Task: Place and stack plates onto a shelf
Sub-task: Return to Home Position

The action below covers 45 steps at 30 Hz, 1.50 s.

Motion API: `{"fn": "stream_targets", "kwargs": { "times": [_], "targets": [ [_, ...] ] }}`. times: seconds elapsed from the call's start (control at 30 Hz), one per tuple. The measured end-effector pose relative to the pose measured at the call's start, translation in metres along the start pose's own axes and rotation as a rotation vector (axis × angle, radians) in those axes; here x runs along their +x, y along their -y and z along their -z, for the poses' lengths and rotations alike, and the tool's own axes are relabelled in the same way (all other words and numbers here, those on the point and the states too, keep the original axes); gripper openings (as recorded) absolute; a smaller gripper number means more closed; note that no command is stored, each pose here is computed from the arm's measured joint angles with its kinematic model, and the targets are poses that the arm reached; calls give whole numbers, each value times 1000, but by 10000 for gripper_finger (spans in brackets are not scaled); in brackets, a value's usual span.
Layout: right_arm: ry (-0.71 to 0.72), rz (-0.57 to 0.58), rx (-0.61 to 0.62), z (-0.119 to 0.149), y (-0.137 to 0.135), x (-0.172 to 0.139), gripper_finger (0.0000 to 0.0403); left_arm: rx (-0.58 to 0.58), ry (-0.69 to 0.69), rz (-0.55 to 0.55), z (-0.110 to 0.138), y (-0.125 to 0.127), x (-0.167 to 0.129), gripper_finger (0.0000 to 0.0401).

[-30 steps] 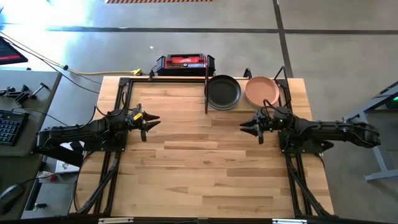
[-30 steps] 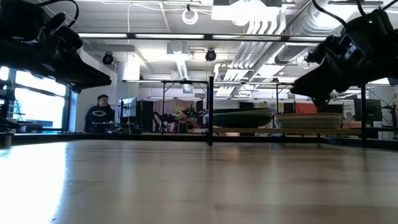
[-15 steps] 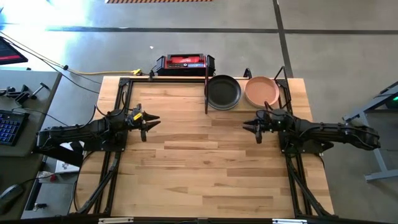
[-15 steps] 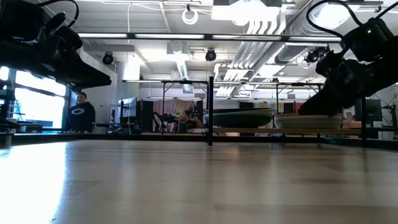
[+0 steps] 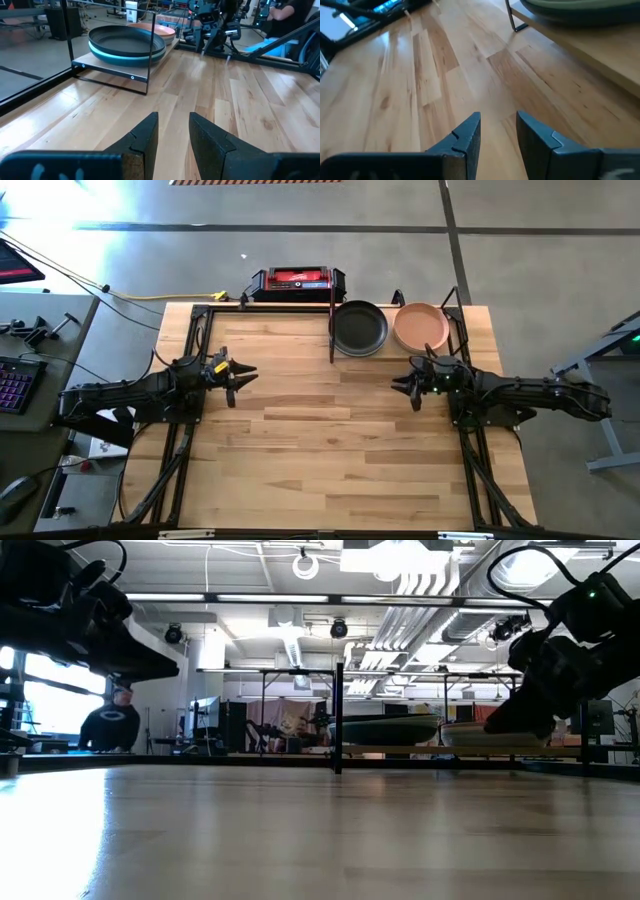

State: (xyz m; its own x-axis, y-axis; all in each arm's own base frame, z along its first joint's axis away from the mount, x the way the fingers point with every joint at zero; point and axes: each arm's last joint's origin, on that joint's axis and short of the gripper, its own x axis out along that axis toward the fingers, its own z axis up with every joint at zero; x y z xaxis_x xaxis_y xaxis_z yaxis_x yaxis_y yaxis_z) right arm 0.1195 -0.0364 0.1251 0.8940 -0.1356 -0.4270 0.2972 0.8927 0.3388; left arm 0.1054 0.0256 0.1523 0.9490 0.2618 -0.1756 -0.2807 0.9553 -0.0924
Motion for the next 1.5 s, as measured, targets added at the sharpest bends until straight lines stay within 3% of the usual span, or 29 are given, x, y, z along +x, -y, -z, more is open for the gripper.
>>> {"fn": "stream_targets", "kwargs": {
  "times": [0.5,1.03,1.5],
  "targets": [
    [52,-23,23,-2,-3,-9,107,-6,144,15,-11,1,-10,97],
    [423,-315,-82,-21,-31,-45,107,-8,199,21,-14,1,-14,97],
    [386,-358,-91,-18,-35,-44,107,-8,198,22,-14,1,-14,97]
  ]
}}
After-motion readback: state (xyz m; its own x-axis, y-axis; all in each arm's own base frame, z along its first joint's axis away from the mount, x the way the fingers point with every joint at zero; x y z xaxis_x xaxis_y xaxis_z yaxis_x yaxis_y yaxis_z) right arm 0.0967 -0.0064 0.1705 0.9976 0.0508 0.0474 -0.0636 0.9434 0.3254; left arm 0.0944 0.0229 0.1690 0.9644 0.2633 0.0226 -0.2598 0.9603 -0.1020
